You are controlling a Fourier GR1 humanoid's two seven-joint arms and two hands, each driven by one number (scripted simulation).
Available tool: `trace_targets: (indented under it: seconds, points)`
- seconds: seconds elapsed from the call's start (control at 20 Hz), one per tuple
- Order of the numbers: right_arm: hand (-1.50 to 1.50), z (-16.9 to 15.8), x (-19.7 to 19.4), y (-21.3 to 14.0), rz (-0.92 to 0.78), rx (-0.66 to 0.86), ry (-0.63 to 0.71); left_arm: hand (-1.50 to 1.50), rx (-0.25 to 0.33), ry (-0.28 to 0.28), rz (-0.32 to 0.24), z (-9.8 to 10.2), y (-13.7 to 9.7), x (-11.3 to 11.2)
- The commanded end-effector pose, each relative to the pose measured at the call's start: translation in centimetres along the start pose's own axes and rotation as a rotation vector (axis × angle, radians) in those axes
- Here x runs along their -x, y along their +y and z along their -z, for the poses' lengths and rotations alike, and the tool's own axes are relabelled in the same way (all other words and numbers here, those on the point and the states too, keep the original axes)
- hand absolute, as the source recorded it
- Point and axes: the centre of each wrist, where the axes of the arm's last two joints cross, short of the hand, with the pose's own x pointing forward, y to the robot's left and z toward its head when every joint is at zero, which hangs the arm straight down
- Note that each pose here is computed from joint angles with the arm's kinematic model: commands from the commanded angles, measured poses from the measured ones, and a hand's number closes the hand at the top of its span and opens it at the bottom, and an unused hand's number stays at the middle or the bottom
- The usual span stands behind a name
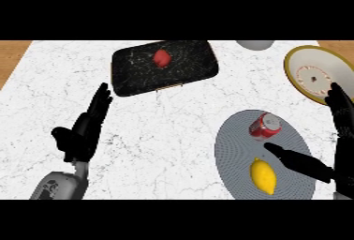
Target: Pick the can from the placemat and place it in the bowl
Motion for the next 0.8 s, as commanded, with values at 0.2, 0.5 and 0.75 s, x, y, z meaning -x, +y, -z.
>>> trace_targets:
  seconds: [0.2, 0.5, 0.75]
  points:
    - [-1.5, 3.6, -3.6, -1.9, -0.088, -0.133, 0.229, 0.0, 0.011, 0.002, -0.006, 0.9, 0.0, -2.0]
    - [-1.5, 3.6, -3.1, -1.5, -0.171, -0.277, 0.41, 0.0, 0.006, -0.013, 0.004, -0.1, 0.0, 0.6]
    - [-1.5, 5.2, -1.0, -1.5, -0.2, -0.326, 0.466, 0.0, -0.004, -0.012, 0.01, 0.3, 0.2, -0.4]
